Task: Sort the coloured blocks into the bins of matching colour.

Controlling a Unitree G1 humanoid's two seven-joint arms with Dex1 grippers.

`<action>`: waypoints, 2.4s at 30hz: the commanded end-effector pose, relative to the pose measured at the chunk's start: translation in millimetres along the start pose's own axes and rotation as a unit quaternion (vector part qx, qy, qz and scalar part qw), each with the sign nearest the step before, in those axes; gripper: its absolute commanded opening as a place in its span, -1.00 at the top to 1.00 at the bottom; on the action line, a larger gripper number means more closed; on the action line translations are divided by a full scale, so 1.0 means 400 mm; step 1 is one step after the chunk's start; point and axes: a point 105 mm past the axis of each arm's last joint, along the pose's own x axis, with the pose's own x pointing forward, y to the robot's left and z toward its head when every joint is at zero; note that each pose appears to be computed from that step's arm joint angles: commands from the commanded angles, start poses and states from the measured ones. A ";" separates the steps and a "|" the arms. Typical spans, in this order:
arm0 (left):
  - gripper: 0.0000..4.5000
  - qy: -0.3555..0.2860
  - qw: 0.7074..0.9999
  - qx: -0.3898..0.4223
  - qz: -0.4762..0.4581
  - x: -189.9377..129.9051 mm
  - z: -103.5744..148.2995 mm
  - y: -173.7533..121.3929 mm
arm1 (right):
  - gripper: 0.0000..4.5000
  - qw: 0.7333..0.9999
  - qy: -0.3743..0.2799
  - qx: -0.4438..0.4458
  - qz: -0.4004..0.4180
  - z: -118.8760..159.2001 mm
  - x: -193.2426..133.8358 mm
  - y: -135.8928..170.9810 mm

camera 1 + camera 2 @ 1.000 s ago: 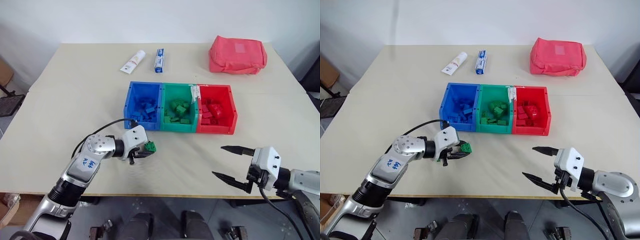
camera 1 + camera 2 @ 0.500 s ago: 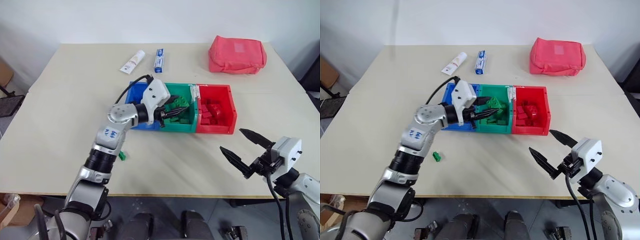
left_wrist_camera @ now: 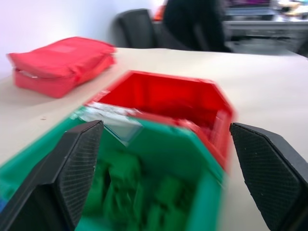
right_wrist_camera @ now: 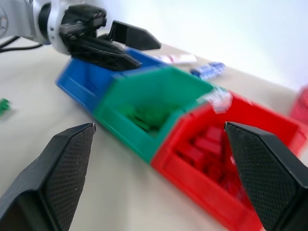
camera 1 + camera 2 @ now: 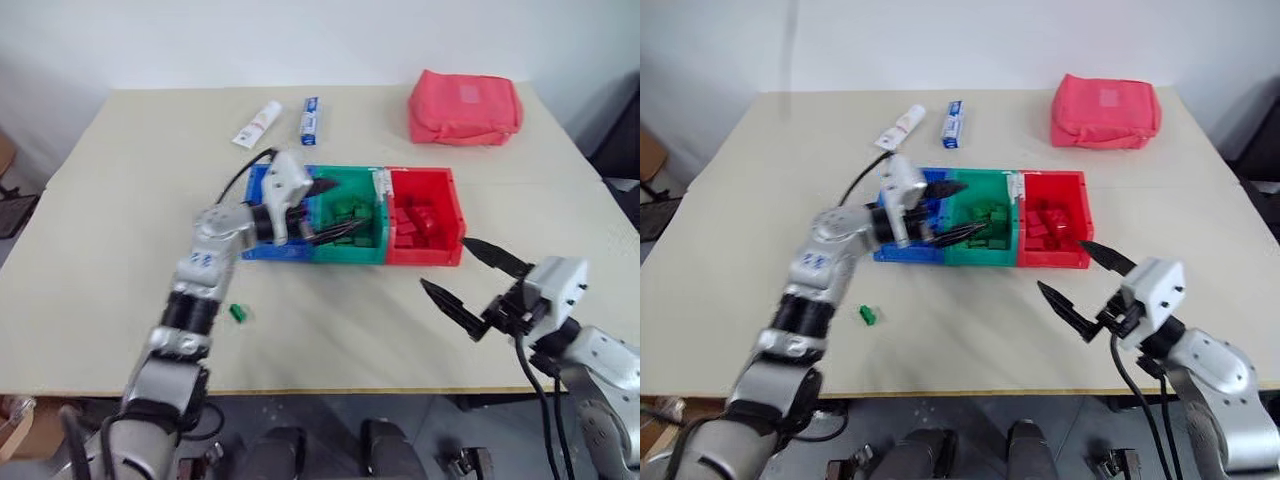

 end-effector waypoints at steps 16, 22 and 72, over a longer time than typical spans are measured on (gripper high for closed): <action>-0.98 0.167 0.978 -0.003 0.122 -0.548 -0.140 -0.083 | -1.00 0.953 0.027 -0.004 0.301 -0.043 0.091 0.127; -0.98 0.193 0.979 -0.036 0.054 -0.481 -0.195 -0.130 | -1.00 0.954 0.038 0.002 0.299 -0.046 0.075 0.117; -0.98 -0.009 0.998 0.062 0.006 0.148 0.015 -0.015 | -1.00 0.991 0.046 0.013 -0.122 -0.038 -0.117 0.020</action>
